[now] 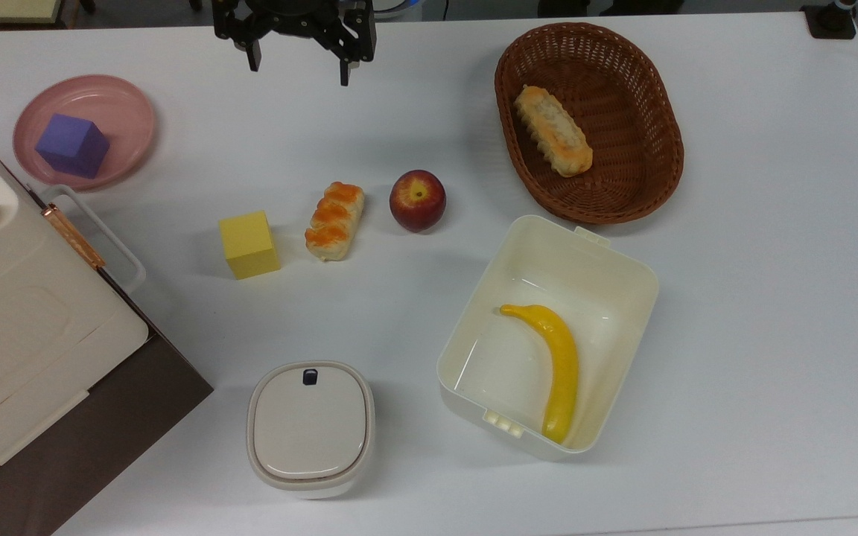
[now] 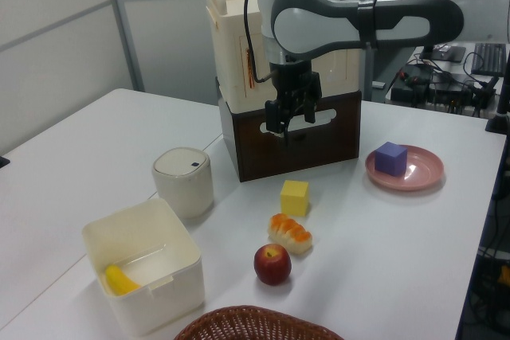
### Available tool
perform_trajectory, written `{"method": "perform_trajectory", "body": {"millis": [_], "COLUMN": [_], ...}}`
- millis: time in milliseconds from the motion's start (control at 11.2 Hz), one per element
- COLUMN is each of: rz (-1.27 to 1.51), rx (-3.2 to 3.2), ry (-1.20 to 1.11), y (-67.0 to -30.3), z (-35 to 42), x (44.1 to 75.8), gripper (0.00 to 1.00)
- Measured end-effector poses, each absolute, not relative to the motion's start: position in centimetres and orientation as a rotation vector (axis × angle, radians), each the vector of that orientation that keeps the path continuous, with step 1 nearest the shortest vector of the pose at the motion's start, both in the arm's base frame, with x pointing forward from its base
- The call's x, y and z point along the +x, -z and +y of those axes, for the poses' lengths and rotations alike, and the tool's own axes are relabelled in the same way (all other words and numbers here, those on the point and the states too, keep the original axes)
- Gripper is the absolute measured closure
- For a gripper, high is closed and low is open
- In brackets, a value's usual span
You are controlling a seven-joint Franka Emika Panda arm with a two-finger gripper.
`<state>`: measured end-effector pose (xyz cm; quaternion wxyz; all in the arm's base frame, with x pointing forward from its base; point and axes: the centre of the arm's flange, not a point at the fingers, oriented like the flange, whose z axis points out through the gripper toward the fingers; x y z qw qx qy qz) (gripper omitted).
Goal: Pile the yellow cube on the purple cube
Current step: 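Move the open gripper toward the yellow cube on the table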
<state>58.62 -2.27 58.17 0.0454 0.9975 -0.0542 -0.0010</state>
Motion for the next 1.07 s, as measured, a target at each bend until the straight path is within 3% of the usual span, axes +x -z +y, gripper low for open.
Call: {"method": "perform_trajectory", "body": {"millis": [1072], "rz": [-0.213], "rx": [3.042], "ry": [0.063], "y": [-59.5], "z": [-3.8], "x": [57.0], "gripper": [0.00]}}
